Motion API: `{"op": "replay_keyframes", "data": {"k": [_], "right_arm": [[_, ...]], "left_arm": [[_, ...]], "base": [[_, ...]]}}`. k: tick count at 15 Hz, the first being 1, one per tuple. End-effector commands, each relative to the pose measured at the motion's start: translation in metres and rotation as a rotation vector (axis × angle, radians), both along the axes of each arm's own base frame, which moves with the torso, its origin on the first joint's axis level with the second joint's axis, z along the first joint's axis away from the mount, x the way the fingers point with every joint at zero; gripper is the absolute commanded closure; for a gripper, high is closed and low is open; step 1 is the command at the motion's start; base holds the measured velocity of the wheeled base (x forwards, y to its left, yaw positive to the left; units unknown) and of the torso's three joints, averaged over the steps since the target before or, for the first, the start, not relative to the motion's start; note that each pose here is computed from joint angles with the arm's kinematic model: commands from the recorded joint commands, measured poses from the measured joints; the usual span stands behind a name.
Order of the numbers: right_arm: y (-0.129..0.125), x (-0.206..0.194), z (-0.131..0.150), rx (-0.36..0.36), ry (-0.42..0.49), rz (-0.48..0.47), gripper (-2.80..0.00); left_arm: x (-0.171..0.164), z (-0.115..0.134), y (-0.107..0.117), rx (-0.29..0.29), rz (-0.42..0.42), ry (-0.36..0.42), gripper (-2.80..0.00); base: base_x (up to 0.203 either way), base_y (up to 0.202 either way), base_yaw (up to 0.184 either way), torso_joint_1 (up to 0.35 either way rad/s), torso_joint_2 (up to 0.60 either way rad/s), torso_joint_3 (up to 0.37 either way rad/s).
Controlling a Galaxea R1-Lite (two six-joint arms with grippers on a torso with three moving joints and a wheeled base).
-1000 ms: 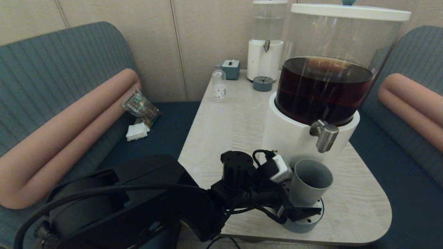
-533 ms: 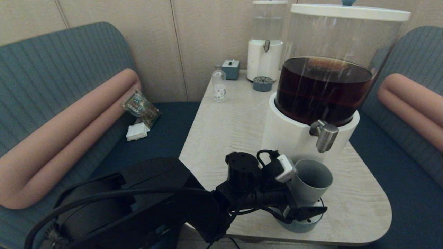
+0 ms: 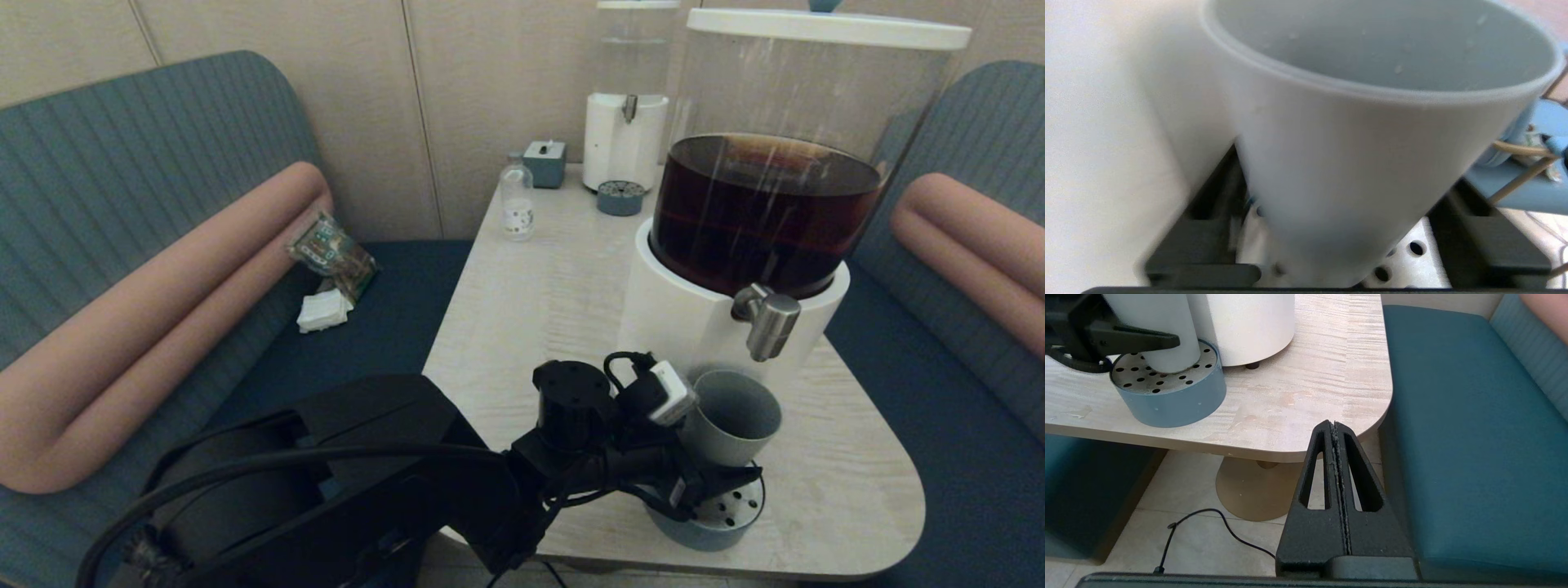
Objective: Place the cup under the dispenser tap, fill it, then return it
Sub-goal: Place the cup next to the water dispenser
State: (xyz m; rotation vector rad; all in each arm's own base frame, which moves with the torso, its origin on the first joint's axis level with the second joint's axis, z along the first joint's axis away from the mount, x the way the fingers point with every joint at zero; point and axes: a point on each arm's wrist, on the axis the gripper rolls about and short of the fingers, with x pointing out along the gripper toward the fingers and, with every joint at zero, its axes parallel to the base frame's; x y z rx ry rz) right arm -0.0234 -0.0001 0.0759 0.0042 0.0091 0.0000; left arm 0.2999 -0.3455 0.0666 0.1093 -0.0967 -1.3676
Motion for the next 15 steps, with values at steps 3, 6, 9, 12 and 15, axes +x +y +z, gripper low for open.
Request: {"op": "replay_keyframes", "data": {"k": [3, 6, 9, 12, 15], "right_arm": [[0.000, 0.000, 0.000, 0.000, -0.001, 0.000, 0.00], [0.000, 0.000, 0.000, 0.000, 0.000, 0.000, 0.00], [0.000, 0.000, 0.000, 0.000, 0.000, 0.000, 0.00], [0.000, 0.000, 0.000, 0.000, 0.000, 0.000, 0.00], [0.000, 0.000, 0.000, 0.000, 0.000, 0.000, 0.00]], "left_arm": [[-0.004, -0.004, -0.005, -0.002, -0.018, 0.003, 0.00], [-0.006, -0.001, -0.004, -0.004, -0.020, 0.005, 0.00], [-0.013, 0.010, 0.005, -0.001, -0.017, 0.007, 0.00], [-0.025, 0.022, 0.021, 0.006, -0.011, 0.014, 0.00], [-0.029, 0.034, 0.046, 0.014, 0.024, 0.029, 0.00]], "base": [[0.000, 0.000, 0.000, 0.000, 0.00, 0.000], [0.000, 0.000, 0.000, 0.000, 0.00, 0.000], [0.000, 0.000, 0.000, 0.000, 0.00, 0.000], [0.000, 0.000, 0.000, 0.000, 0.00, 0.000], [0.000, 0.000, 0.000, 0.000, 0.00, 0.000]]}}
